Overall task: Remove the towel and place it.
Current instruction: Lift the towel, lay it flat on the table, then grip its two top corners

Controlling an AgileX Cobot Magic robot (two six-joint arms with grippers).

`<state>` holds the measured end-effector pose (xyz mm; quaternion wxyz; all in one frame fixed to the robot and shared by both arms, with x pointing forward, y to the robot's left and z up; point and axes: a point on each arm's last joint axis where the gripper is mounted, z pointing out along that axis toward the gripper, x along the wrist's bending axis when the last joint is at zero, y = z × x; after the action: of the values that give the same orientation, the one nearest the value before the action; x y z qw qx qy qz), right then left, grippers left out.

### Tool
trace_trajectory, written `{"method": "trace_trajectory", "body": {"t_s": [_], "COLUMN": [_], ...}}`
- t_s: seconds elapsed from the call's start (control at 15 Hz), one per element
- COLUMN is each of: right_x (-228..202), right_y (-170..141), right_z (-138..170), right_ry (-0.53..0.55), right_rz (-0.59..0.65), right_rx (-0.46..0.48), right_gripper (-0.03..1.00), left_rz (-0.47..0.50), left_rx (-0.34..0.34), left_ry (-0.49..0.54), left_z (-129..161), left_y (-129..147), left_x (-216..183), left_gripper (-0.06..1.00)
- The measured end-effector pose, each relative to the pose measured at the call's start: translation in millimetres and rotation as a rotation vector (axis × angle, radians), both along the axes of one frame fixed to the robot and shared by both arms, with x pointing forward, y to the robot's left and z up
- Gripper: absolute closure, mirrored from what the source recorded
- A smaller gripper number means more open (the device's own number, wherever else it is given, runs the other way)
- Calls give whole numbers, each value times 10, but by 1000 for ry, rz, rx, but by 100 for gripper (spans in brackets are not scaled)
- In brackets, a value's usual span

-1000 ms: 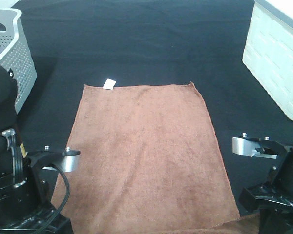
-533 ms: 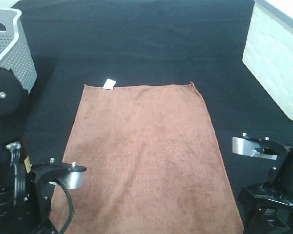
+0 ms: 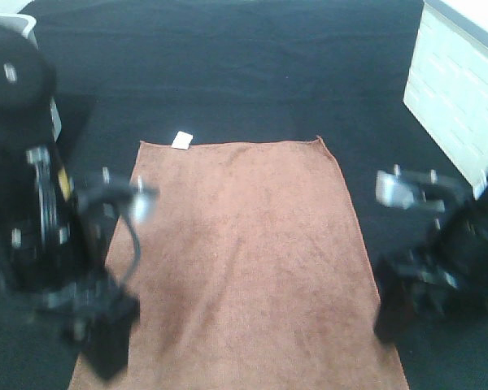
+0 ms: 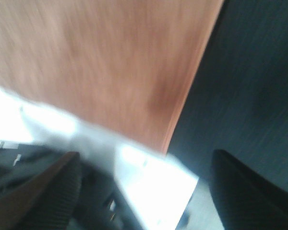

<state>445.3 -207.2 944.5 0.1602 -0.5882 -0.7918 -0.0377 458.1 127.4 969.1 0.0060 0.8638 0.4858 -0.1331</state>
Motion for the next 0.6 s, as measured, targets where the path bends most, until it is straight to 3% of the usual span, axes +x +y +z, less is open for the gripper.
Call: {"method": "trace_trajectory", "body": {"t_s": [0.2,0.4,0.6], "right_x": [330,914,1361], "right_y": [-8,-243,-453], "right_z": [242,639,888], "right_ry": [-126,-303,-495], "right_rz": [-11,-130,-220], "right_rx": [2,23,12], "right_gripper": [27,15,11], "left_rz": [76,194,296], "left_rx": [0,1,1], "left_ry": [-128,-298,-368], "left_z": [212,399,301], "left_y": [201,483,700], "left_x": [413,1054,1684], "left_gripper": [18,16,15]}}
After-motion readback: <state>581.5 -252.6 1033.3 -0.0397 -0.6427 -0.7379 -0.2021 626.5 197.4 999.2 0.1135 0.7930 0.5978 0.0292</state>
